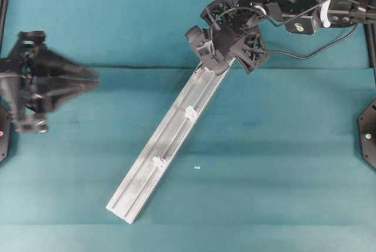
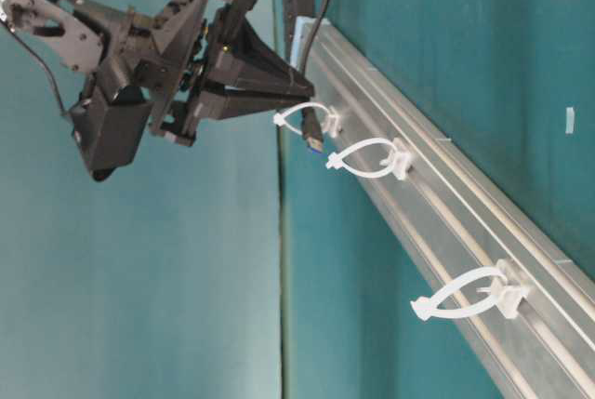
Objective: Pass the USB cable through three rings with both arms.
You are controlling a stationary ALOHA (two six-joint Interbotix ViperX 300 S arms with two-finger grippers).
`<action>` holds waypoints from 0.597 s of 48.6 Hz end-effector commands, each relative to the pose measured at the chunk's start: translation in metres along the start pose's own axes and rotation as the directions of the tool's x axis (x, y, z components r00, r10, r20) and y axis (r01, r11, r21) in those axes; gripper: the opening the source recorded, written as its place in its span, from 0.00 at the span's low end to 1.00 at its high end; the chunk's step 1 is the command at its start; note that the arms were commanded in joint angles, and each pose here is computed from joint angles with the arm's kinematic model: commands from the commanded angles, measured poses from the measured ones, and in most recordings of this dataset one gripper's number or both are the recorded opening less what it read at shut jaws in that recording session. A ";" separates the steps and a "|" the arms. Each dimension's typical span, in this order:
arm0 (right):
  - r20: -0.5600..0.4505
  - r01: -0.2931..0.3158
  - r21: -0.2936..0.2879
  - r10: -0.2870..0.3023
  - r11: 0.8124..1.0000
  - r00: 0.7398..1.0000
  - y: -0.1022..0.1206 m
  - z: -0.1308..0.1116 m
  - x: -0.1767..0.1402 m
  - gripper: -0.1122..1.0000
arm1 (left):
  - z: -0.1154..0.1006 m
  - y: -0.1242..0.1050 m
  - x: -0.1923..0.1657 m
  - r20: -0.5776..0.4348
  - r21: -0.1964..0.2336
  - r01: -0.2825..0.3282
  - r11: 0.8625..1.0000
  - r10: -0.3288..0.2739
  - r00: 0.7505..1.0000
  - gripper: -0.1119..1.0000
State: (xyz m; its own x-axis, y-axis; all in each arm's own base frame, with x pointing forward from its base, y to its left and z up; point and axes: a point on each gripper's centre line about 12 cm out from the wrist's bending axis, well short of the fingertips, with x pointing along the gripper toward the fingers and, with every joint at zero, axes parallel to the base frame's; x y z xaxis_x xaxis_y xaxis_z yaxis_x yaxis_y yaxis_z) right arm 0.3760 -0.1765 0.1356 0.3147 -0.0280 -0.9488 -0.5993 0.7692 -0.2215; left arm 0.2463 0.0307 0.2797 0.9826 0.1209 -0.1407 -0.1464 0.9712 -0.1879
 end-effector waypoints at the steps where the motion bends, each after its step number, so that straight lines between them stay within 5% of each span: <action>1: 0.018 0.005 0.023 -0.006 1.000 1.000 -0.002 0.003 -0.001 0.17 | 0.001 0.005 0.016 -0.027 -0.032 -0.024 0.999 0.023 0.999 0.68; 8: 0.032 0.001 0.046 -0.003 0.999 0.999 -0.002 0.003 -0.001 0.17 | -0.016 0.020 0.047 -0.122 -0.089 -0.090 0.992 0.079 0.989 0.97; 19: 0.039 -0.001 0.057 -0.001 0.998 0.999 -0.001 0.003 -0.002 0.17 | -0.054 0.048 0.113 -0.272 -0.091 -0.178 0.980 0.148 0.951 0.97; 29: 0.042 0.001 0.058 -0.004 0.998 0.999 -0.002 0.004 -0.002 0.17 | -0.068 0.064 0.163 -0.307 -0.085 -0.204 0.975 0.169 0.937 0.97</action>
State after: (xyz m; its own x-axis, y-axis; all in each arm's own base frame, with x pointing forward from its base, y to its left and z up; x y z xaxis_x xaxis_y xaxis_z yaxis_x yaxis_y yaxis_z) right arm 0.3769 -0.1758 0.1360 0.3355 -0.0017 -0.9420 -0.5641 0.8005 -0.2023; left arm 0.3728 0.0911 0.1771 0.8524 0.2055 -0.4809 -0.3521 0.9054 -0.2372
